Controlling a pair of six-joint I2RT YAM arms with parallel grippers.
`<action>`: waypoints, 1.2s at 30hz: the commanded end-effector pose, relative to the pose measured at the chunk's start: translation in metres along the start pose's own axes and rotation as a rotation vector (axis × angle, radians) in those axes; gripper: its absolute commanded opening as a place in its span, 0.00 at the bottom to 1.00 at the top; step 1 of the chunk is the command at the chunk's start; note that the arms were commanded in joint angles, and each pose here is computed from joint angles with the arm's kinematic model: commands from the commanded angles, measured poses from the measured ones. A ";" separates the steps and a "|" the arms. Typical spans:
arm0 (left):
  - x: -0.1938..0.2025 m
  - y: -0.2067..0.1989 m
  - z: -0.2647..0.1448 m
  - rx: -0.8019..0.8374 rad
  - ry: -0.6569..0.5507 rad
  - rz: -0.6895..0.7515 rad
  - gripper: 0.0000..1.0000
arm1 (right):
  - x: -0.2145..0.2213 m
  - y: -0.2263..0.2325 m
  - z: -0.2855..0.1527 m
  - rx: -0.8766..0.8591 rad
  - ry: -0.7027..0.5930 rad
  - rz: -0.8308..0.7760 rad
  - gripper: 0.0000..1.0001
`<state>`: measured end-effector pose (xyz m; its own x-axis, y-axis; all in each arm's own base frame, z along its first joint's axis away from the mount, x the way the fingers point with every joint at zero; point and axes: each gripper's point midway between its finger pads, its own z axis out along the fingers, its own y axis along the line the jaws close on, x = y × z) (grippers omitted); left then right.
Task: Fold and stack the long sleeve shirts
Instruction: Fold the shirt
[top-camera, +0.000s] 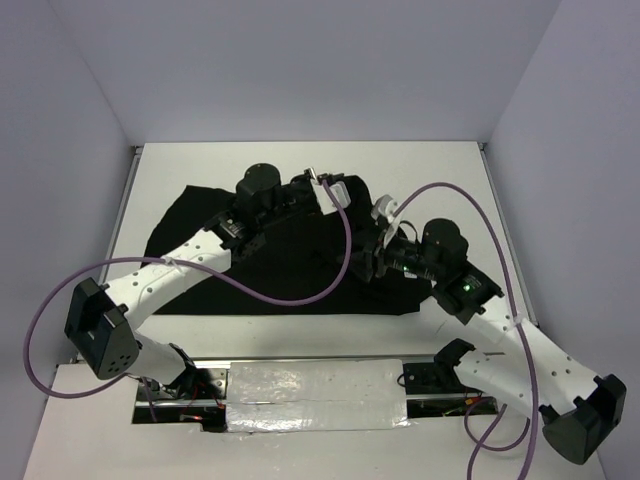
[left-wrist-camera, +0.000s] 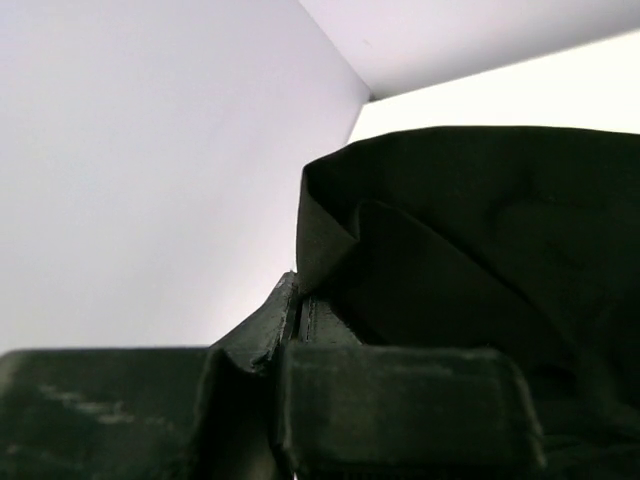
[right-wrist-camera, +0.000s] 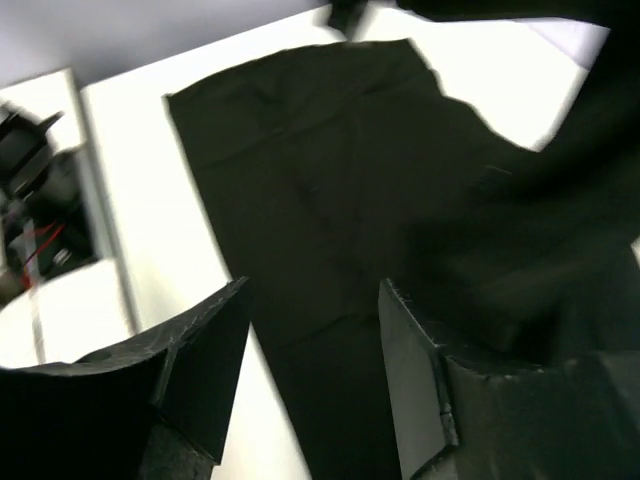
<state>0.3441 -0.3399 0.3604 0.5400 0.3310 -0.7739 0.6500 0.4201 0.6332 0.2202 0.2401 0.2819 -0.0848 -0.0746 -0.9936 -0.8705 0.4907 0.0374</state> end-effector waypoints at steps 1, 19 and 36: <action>-0.019 0.001 0.006 0.012 -0.123 0.054 0.00 | -0.021 0.020 -0.010 -0.053 -0.100 -0.093 0.62; 0.003 -0.034 0.003 0.174 -0.157 0.195 0.00 | -0.079 -0.043 -0.034 0.334 0.084 -0.038 0.78; 0.006 -0.039 -0.002 0.191 -0.147 0.195 0.00 | -0.074 -0.072 0.014 0.325 0.137 -0.159 0.49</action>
<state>0.3289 -0.3530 0.3155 0.6766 0.3015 -0.6718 0.6453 0.1967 0.7382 0.2860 0.2185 0.3269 -0.1090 -0.3111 -0.9441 -0.6998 0.6986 -0.1494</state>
